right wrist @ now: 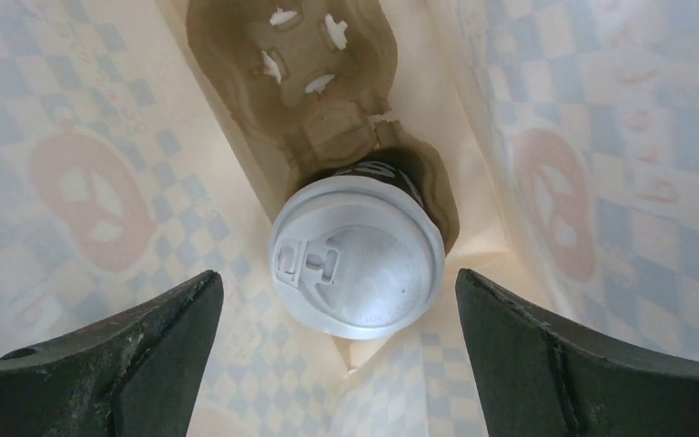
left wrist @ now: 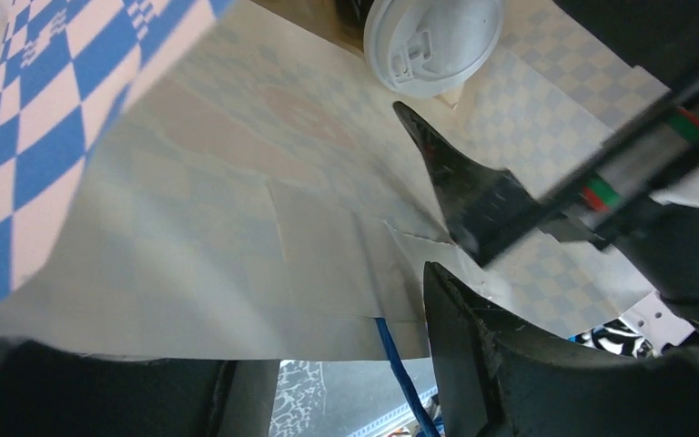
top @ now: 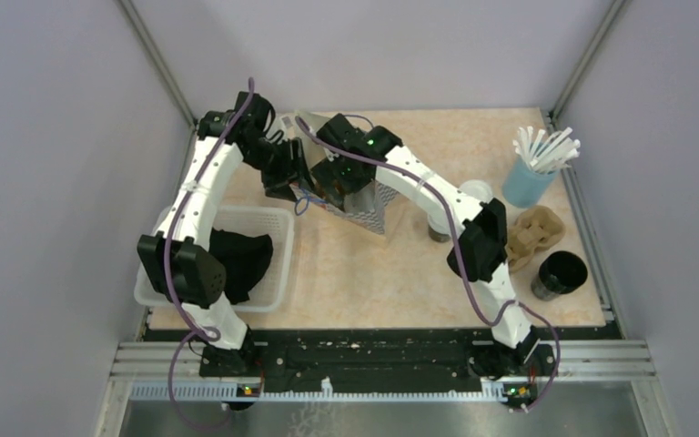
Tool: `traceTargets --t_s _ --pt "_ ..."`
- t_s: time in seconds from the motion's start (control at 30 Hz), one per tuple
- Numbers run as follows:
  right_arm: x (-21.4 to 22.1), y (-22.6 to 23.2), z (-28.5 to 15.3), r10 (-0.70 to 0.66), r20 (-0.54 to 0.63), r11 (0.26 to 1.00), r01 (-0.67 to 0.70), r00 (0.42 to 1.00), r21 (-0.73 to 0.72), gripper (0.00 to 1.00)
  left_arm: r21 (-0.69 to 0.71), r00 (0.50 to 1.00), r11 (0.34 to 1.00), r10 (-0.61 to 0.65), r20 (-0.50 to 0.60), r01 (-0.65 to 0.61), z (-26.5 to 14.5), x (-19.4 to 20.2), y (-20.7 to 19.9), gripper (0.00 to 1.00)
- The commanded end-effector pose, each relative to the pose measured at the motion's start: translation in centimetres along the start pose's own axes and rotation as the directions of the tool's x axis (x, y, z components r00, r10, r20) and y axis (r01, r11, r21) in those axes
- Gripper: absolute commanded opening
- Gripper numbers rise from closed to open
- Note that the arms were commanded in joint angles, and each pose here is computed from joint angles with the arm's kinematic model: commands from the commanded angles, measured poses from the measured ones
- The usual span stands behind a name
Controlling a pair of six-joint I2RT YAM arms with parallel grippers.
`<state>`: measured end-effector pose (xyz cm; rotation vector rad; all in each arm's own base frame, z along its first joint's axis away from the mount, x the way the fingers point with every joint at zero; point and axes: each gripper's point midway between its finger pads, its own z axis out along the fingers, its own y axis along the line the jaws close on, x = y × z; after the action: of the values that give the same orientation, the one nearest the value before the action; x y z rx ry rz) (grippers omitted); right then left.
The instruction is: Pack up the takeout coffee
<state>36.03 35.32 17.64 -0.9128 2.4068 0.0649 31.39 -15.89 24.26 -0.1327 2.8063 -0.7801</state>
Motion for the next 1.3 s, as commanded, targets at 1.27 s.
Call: traceTargets --t_s 1.27 --pt "14.3 -13.4 -13.9 0.505 0.225 0.82 -0.545 0.833 0.176 0.98 0.034 0.996 0.999 0.025 0.083 -0.028 -1.7 0.1 -0.9 0.64"
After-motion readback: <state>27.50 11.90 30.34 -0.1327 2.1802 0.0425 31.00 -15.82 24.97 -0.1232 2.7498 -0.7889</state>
